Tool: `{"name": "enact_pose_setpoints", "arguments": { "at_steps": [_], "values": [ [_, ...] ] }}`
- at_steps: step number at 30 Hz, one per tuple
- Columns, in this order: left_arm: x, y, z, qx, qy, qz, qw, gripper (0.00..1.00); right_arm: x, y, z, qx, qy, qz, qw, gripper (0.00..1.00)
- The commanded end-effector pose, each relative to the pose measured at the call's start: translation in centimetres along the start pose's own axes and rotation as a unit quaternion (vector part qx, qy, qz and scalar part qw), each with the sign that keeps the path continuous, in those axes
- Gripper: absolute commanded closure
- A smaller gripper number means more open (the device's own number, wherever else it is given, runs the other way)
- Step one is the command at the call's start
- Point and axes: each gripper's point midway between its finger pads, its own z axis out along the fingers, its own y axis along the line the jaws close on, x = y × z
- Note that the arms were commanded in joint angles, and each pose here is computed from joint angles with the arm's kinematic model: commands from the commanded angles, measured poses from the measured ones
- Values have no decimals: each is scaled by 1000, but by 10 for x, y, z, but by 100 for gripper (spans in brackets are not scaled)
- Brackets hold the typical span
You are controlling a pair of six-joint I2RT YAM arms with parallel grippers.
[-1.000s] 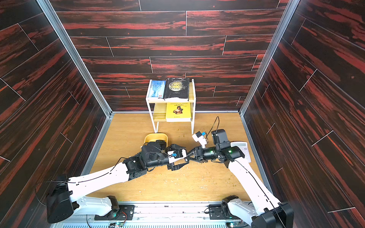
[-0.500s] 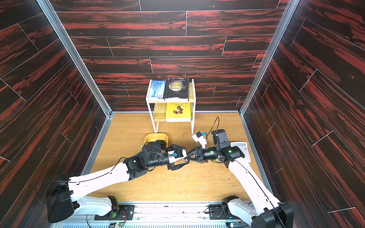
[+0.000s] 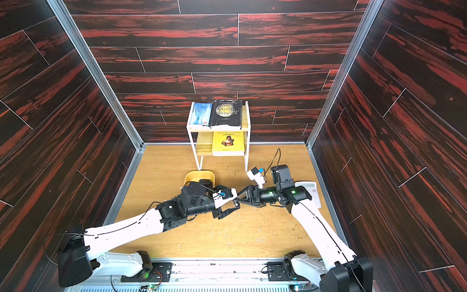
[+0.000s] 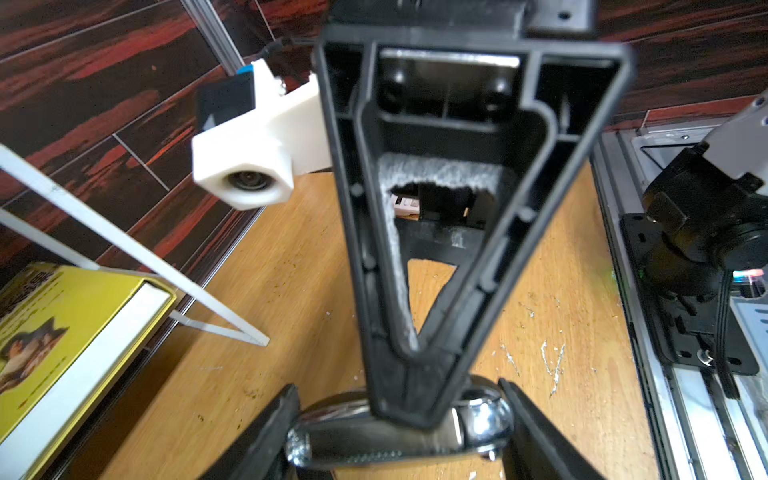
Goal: Place the car key into the storage box
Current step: Pick up the car key from the center of the board, then place the car key in the storage box.
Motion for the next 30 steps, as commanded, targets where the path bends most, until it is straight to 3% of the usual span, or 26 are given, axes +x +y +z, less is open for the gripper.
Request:
{"name": "enact_pose_setpoints", "arguments": {
  "at_steps": [1, 6, 10, 13, 19, 25, 28, 30],
  "values": [
    [-1, 19, -36, -57, 0, -31, 998, 65, -11, -4, 0, -2, -8, -6, 1000, 17],
    [23, 42, -86, -118, 39, -87, 988, 66, -24, -17, 7, -10, -13, 4, 1000, 16],
    [46, 64, -119, -187, 79, -129, 971, 64, -34, -22, 13, -23, -14, 7, 1000, 15],
    [73, 73, -131, -215, 139, -160, 953, 63, -40, -25, 16, -27, -13, 9, 1000, 15],
    [117, 93, -132, -235, 228, -253, 910, 64, -43, -34, 21, -25, -10, 14, 1000, 14],
    [139, 124, -114, -253, 263, -315, 876, 63, -35, -59, 27, 4, -11, 25, 1000, 14],
    [152, 138, -99, -245, 278, -345, 862, 66, -33, -79, 27, 49, -15, 25, 998, 12],
    [161, 146, -88, -243, 289, -361, 853, 70, -34, -92, 26, 82, -21, 24, 996, 2]
  ]
}}
